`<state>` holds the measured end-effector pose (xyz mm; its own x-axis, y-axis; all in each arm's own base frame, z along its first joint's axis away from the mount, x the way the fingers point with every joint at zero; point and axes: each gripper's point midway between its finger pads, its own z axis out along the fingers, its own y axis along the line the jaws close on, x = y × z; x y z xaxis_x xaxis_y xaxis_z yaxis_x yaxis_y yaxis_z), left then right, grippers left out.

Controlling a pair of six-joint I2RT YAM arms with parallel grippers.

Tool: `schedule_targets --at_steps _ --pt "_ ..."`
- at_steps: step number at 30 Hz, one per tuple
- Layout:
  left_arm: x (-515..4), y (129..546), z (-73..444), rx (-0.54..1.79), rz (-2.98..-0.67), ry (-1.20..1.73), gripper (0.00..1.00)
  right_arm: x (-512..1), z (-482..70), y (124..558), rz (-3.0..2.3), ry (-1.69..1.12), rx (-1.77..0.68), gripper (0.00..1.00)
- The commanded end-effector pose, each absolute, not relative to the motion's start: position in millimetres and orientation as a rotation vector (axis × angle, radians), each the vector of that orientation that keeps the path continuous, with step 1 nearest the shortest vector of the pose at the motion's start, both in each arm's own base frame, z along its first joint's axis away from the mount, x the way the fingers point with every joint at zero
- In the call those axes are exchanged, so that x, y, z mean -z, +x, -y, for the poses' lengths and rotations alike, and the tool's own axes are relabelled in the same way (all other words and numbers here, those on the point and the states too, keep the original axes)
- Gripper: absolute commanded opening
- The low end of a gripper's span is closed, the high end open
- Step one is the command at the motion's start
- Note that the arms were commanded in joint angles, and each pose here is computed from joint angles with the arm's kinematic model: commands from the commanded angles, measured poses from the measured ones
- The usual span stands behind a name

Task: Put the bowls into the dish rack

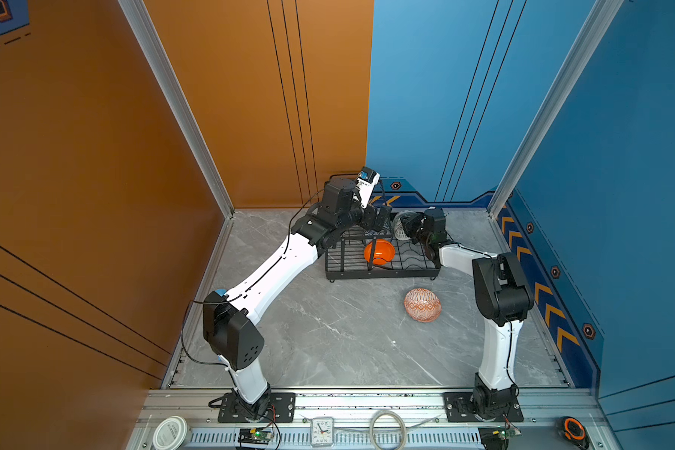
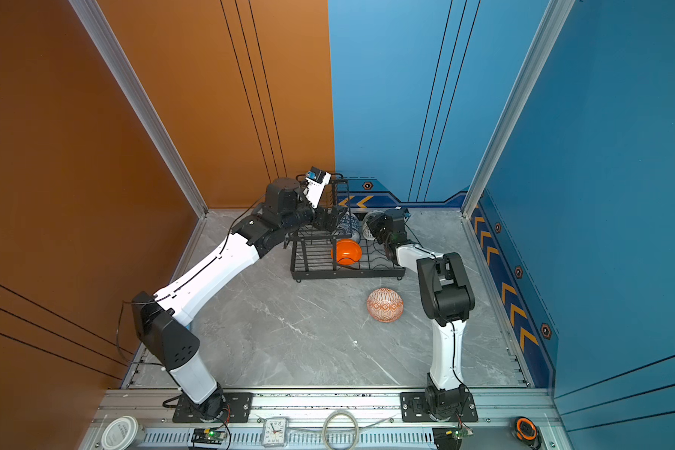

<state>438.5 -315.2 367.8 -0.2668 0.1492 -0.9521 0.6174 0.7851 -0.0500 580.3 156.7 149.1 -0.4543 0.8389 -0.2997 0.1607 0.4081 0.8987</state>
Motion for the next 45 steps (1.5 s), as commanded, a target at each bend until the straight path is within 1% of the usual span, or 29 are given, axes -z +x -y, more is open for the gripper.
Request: schedule_targets --at_steps 1,10,23,25,28,38,45 --pt "-375.1 438.9 313.5 0.531 -1.793 0.576 0.98 -175.3 -157.8 595.6 -1.761 0.790 -1.097 0.00" --pt "-370.5 442.3 319.4 0.553 -1.801 0.572 0.98 -162.4 -155.2 588.8 -1.773 0.801 -1.089 0.00" --pt "-368.5 440.2 318.2 0.557 -1.809 0.566 0.98 -128.3 -145.6 571.1 -1.792 0.881 -1.058 0.00" --pt "-367.7 439.6 319.1 0.559 -1.810 0.569 0.98 -142.6 -145.2 567.8 -1.770 0.870 -1.068 0.00" --pt "-366.6 438.9 319.7 0.563 -1.812 0.568 0.98 -142.8 -146.1 563.7 -1.770 0.870 -1.066 0.00" --pt "-366.6 436.0 323.4 0.573 -1.808 0.574 0.98 -136.5 -147.1 554.6 -1.789 0.884 -1.050 0.00" --pt "-368.2 433.5 327.3 0.576 -1.802 0.584 0.98 -127.7 -144.1 545.0 -1.826 0.948 -0.995 0.00"
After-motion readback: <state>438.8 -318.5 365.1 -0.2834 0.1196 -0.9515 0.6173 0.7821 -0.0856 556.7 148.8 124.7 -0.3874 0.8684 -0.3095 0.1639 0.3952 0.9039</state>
